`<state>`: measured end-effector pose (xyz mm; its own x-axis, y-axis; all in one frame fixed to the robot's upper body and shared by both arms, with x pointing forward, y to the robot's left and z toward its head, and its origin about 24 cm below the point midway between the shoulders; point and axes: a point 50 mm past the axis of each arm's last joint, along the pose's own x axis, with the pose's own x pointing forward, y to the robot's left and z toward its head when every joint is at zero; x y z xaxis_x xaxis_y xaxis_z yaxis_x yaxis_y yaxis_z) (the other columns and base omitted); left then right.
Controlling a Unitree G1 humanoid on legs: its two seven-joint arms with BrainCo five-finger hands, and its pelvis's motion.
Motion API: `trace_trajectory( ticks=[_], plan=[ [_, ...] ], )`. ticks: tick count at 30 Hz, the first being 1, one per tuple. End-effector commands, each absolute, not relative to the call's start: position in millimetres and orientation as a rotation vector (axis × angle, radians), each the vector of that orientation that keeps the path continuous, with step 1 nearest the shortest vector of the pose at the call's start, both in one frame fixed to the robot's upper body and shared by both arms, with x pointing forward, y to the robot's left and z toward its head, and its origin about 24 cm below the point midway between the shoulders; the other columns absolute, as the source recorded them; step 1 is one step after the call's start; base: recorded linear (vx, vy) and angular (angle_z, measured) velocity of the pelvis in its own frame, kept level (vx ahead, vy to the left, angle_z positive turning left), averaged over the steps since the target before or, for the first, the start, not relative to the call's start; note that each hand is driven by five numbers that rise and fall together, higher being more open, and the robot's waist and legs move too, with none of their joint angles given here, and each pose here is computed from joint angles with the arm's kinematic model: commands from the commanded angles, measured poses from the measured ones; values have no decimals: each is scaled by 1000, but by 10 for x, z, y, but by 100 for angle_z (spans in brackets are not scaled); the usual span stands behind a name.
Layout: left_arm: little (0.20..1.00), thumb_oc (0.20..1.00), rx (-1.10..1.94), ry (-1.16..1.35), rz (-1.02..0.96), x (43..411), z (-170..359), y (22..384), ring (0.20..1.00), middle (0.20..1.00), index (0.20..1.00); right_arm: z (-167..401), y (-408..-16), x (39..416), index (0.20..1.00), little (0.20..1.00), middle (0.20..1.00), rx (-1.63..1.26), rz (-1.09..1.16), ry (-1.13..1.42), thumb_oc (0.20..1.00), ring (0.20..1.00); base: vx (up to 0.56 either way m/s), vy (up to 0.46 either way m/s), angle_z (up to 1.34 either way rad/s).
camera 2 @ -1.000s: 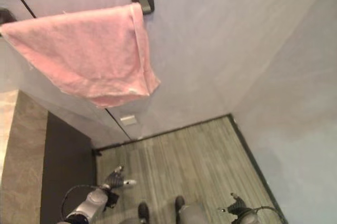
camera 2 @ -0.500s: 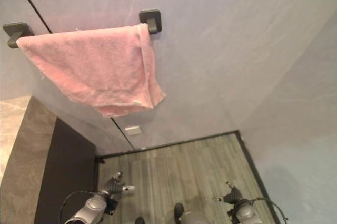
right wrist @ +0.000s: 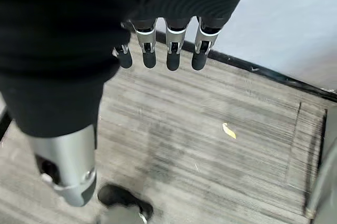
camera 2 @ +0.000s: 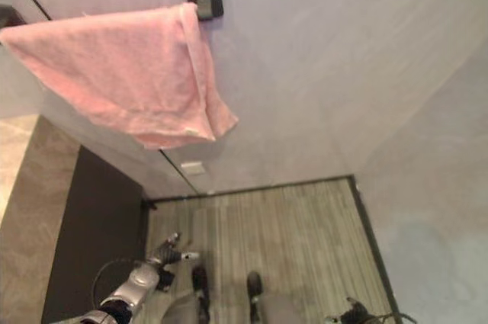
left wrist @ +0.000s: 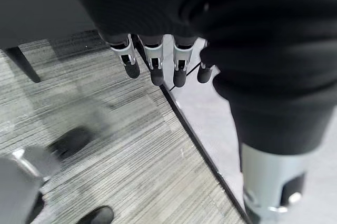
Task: Put brush and paste in cup on sink, flatten towel.
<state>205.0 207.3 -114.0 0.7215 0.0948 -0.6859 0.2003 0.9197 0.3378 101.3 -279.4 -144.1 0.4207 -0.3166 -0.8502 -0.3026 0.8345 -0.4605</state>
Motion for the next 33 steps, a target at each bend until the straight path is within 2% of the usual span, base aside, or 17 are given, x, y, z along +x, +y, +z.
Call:
trace_trajectory(
  ticks=[1,7,10,20,26,33],
  plan=[
    [1000,1000,381,712,-18,2080,-1074,2140,1000,1000,1000,-1375,-2905,1044,1000,1000,1000,-628,-40,1119,1000,1000,347,359,-109],
    [1000,1000,428,704,-23,2098,-1045,2214,1000,1000,1000,-1366,-2787,1204,1000,1000,1000,-615,-10,1068,1000,1000,191,320,-72],
    [1000,1000,457,665,-19,2201,-963,2251,1000,1000,1000,-1366,-2556,1405,1000,1000,1000,-675,107,1002,1000,1000,117,329,-53],
    [1000,1000,460,650,-12,2166,-950,2280,1000,1000,1000,-1363,-2518,1417,1000,1000,1000,-718,144,980,1000,1000,93,165,-14],
    [1000,1000,469,666,-33,2069,-994,2276,1000,1000,1000,-1290,-2445,1559,1000,1000,1000,-638,106,892,1000,1000,46,59,-2],
    [1000,1000,447,626,-28,2056,-959,2247,1000,1000,1000,-1139,-2358,1792,1000,1000,1000,-673,149,757,1000,1000,33,-123,21]
  ],
)
